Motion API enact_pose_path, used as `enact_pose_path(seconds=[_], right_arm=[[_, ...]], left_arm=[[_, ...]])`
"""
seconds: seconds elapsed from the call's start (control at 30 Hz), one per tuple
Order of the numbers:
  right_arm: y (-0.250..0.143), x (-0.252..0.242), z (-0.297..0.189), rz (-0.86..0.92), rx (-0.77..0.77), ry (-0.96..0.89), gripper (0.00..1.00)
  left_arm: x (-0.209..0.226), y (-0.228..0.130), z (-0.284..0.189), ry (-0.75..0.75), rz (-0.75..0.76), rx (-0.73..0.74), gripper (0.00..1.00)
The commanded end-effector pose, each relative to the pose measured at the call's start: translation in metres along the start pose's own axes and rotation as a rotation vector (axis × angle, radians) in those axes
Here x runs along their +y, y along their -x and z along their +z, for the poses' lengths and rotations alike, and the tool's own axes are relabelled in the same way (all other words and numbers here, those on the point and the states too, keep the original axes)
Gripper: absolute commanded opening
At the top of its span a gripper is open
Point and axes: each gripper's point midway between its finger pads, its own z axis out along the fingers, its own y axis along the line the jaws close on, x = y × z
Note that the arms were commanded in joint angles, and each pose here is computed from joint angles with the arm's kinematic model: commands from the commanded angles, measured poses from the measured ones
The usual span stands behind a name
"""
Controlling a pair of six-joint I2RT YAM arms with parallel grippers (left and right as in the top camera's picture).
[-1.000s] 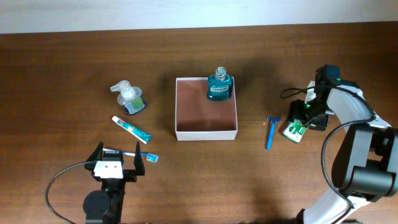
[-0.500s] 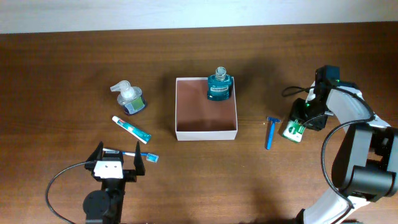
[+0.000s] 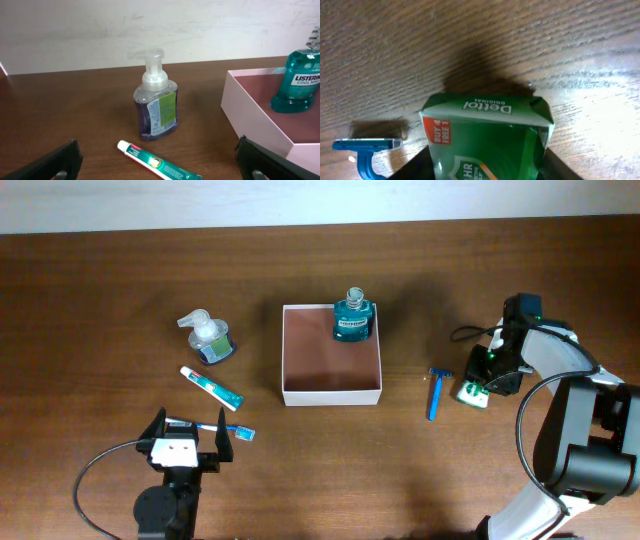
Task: Pack container
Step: 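Lower the right gripper and grasp the Dettol soap box, then carry the soap box into the box and release it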
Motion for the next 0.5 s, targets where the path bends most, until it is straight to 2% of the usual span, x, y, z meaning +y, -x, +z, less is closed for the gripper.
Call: enact_pose_path(seconds=[0.0,0.27,0.37,0.47], right_arm=[[-0.006,-0.001,0.007,0.004,0.023,0.001,0.34],[-0.002,0.002,-0.007,0.005,0.036,-0.002,0.25],[0.009,0.012,-0.033,-0.06,0.037,-0.001,0.25],[0.022,0.043,-0.073,-0.14,0.011,0.009,0.25]], left_arm=[[-0.001,-0.002,0.0,-0.004,-0.006,0.002,0.99],[-0.001,-0.002,0.0,-0.004,-0.006,0.002,0.99],[-0.001,-0.002,0.0,-0.004,-0.006,0.002,0.99],[-0.001,-0.002,0.0,-0.004,-0.006,0.002,0.99]])
